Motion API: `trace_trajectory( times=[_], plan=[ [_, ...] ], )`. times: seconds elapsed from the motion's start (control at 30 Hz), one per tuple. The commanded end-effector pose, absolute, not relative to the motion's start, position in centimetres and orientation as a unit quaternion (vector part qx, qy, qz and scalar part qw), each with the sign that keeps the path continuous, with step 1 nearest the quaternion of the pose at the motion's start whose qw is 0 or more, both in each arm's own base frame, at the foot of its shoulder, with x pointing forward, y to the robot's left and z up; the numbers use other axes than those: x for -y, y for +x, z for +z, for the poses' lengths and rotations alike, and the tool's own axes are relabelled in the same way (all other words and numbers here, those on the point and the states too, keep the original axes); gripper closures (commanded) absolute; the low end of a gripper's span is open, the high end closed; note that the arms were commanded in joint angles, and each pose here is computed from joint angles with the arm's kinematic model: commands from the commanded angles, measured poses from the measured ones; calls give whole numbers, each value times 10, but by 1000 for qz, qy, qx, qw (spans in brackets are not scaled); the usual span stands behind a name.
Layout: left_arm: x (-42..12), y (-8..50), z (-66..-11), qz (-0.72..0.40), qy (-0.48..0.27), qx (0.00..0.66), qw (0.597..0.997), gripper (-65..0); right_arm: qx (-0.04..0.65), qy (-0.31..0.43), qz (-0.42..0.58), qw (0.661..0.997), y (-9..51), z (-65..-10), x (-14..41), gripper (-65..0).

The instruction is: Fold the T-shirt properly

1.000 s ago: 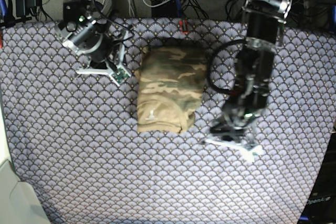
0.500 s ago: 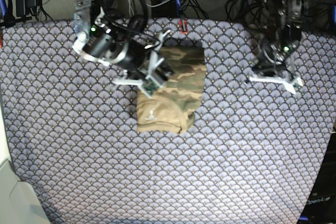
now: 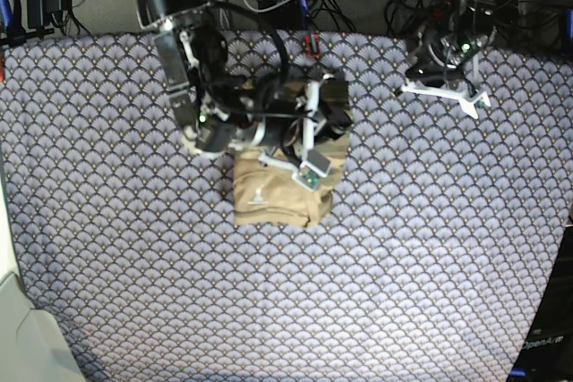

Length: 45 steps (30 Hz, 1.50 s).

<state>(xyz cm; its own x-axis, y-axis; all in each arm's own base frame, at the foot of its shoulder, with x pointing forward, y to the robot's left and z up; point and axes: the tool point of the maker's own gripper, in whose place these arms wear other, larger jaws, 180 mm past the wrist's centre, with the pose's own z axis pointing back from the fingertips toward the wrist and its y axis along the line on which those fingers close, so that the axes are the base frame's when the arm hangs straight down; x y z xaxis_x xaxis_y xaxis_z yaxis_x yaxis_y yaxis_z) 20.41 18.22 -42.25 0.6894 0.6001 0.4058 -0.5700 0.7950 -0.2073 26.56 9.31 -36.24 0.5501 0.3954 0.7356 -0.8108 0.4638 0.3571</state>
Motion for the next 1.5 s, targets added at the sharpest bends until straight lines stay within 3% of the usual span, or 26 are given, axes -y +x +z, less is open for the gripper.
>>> trace_trajectory(
  times=[0.0, 0.3, 0.5, 0.8, 1.07, 1.23, 1.47],
  plan=[
    [-183, 209, -417, 316, -35, 244, 916, -5, 314, 367, 371, 793, 278, -350, -98, -88],
    [-186, 203, -428, 321, -26, 228, 919, -4, 268, 389, 314, 824, 273, -407, -85, -88],
    [-185, 197, -438, 327, -23, 214, 920, -4, 264, 396, 298, 827, 272, -416, -84, -85],
    [-178, 196, -414, 314, -39, 238, 918, -3, 343, 353, 374, 786, 272, -341, -82, -84],
    [-180, 158, -402, 291, -29, 230, 928, -3, 368, 302, 424, 770, 220, -311, -48, -84],
    [-176, 125, -414, 283, -19, 193, 939, -3, 328, 288, 415, 799, 189, -335, -17, -83],
    [-125, 96, -426, 230, -60, 141, 961, -3, 294, 247, 351, 854, 172, -361, 39, -83]
  ],
)
